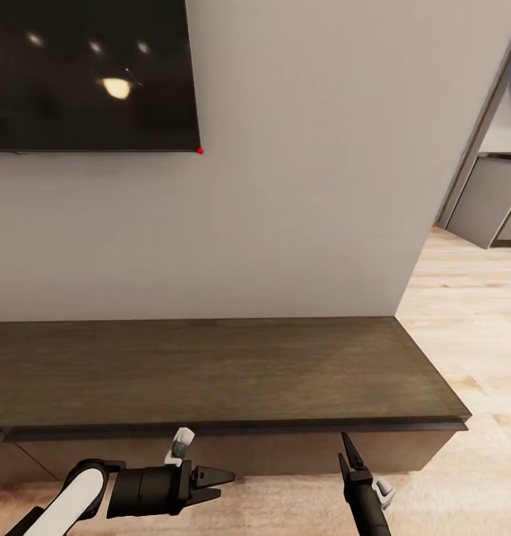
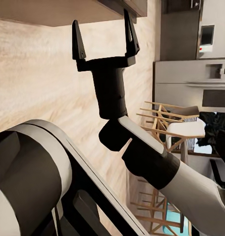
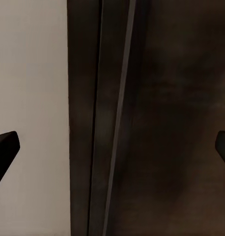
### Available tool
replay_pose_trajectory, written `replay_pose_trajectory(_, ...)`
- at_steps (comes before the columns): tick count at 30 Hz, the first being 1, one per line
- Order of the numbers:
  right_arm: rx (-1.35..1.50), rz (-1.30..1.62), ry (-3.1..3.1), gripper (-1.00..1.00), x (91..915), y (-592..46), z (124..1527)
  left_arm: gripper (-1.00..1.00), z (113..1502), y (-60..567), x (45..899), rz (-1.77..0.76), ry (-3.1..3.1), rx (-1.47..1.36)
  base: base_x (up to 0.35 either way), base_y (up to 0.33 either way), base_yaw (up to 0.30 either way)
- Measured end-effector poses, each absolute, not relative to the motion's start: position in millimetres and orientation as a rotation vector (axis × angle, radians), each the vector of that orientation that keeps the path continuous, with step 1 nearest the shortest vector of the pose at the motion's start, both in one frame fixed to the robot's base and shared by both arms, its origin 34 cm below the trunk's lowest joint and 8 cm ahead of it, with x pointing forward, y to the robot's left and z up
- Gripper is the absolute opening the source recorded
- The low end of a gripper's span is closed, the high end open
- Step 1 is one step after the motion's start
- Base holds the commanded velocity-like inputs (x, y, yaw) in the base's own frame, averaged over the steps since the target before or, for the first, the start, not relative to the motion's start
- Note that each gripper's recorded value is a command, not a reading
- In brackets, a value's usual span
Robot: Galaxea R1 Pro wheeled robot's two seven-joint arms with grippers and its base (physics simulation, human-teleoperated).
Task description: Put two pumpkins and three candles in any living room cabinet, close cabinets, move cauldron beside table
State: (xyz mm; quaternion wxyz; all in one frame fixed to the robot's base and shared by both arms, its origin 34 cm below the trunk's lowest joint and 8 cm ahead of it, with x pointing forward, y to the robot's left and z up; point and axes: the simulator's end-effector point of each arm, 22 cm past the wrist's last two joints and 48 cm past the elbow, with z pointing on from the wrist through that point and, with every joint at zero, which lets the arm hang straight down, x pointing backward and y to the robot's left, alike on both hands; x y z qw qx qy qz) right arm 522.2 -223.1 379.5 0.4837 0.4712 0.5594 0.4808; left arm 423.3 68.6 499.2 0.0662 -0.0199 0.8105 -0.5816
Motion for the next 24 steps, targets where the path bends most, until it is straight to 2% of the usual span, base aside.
replay_pose_trajectory(24, 1.147, 1.17, 1.362, 1.0, 522.2, -223.0, 379.5, 1.0, 499.1, 68.5, 423.0, -1.754, 2.445, -0.059, 0.027, 0.0, 0.0)
